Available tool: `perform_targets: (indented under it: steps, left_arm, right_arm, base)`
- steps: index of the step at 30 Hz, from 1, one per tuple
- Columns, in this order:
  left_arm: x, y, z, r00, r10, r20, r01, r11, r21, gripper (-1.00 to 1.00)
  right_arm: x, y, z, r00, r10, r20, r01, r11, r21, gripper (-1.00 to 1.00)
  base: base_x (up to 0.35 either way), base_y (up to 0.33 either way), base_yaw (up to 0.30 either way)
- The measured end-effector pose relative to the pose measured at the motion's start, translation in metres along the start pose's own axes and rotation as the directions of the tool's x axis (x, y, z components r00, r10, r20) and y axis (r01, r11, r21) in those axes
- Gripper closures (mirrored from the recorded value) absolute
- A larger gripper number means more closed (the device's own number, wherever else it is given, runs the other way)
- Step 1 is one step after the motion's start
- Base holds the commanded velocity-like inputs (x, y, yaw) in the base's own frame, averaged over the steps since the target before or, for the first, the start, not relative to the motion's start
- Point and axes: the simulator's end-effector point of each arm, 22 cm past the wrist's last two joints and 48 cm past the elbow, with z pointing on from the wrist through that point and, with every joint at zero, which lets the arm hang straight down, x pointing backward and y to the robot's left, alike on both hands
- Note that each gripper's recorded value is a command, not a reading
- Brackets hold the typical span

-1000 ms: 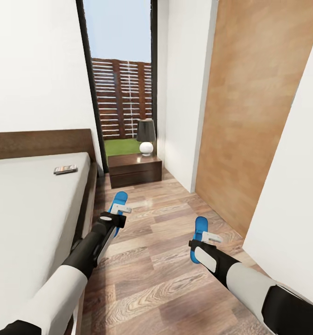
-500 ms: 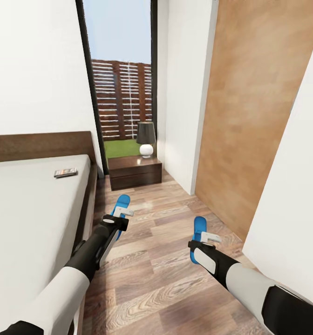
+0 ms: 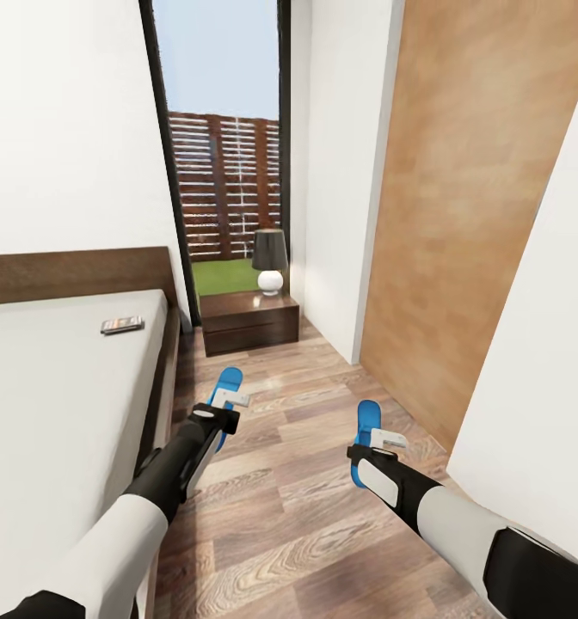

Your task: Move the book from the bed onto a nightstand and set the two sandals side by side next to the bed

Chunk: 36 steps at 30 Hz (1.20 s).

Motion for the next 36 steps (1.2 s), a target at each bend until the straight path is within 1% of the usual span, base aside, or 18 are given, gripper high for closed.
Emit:
perform_targets:
  steps: [7,17,23,36]
  left_arm:
    - [-0.009,-0.002,-0.003,1.0,-0.001,0.0,0.001,1.0,0.007,1.0]
    - [-0.028,-0.018,-0.013,1.0,-0.008,-0.007,0.008,0.999,0.037,1.0]
    - [-0.029,-0.02,-0.015,1.0,-0.002,-0.028,0.004,0.999,0.043,1.0]
    - [-0.05,-0.019,-0.023,1.0,-0.003,-0.016,0.004,0.999,0.049,1.0]
  right_arm:
    - [-0.013,0.001,-0.008,1.0,0.0,0.0,0.0,1.0,0.0,1.0]
    - [-0.032,0.0,-0.019,1.0,-0.001,0.0,0.001,1.0,0.002,1.0]
    - [-0.043,-0.002,-0.025,1.0,-0.001,0.0,0.001,1.0,0.007,1.0]
    - [-0.065,-0.002,-0.039,1.0,-0.003,-0.001,0.003,1.0,0.011,1.0]
  base:
    - [0.0,0.0,0.0]
    - [0.0,0.0,0.0]
    - [0.0,0.0,0.0]
    - [0.0,0.0,0.0]
